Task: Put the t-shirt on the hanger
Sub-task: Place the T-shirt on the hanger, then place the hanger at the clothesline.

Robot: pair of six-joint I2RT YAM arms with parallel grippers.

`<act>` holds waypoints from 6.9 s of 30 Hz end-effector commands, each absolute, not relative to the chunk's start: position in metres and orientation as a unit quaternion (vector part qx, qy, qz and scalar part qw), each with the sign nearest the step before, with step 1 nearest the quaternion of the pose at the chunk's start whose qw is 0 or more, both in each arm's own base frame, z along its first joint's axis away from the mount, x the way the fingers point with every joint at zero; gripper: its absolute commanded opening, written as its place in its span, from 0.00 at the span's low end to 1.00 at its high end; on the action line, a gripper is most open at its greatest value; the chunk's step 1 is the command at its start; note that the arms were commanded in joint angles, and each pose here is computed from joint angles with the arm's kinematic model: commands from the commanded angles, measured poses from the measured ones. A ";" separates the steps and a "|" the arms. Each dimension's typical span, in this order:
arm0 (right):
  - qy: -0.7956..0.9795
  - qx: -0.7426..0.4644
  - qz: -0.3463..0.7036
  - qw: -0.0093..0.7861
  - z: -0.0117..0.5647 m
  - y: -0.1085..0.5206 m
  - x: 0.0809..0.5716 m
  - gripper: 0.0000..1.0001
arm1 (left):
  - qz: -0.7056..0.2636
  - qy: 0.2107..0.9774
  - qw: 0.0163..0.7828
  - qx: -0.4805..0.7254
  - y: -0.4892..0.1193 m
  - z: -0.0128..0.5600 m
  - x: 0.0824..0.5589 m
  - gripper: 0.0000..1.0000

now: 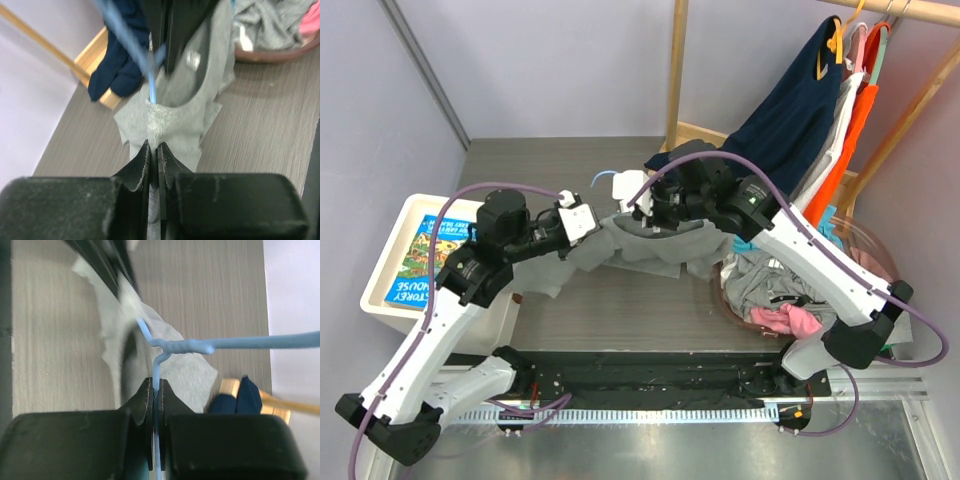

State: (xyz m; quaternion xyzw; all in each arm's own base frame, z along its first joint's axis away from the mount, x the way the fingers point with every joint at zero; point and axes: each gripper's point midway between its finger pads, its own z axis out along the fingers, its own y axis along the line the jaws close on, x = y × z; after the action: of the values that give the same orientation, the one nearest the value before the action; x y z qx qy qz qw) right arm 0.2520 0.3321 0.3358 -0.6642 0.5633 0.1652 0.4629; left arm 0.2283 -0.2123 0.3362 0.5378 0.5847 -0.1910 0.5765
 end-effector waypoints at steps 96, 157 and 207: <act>0.723 -0.435 0.485 0.228 0.348 0.265 0.111 0.69 | -0.113 0.358 0.652 0.659 -0.248 0.385 0.221 0.00; 0.811 -0.128 0.380 0.427 0.383 0.168 0.205 0.01 | -0.132 0.560 0.700 0.423 -0.197 0.420 0.265 1.00; 0.724 0.128 0.124 0.666 0.496 0.046 0.413 0.30 | -0.113 0.674 0.633 0.365 -0.165 0.358 0.259 1.00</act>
State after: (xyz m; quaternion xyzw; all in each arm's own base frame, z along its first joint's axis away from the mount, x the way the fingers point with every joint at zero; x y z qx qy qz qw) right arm 0.4353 0.0499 0.4635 0.1225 0.7669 0.1037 0.6214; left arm 0.2638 -0.1747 0.3761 0.4024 0.6246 -0.0982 0.6621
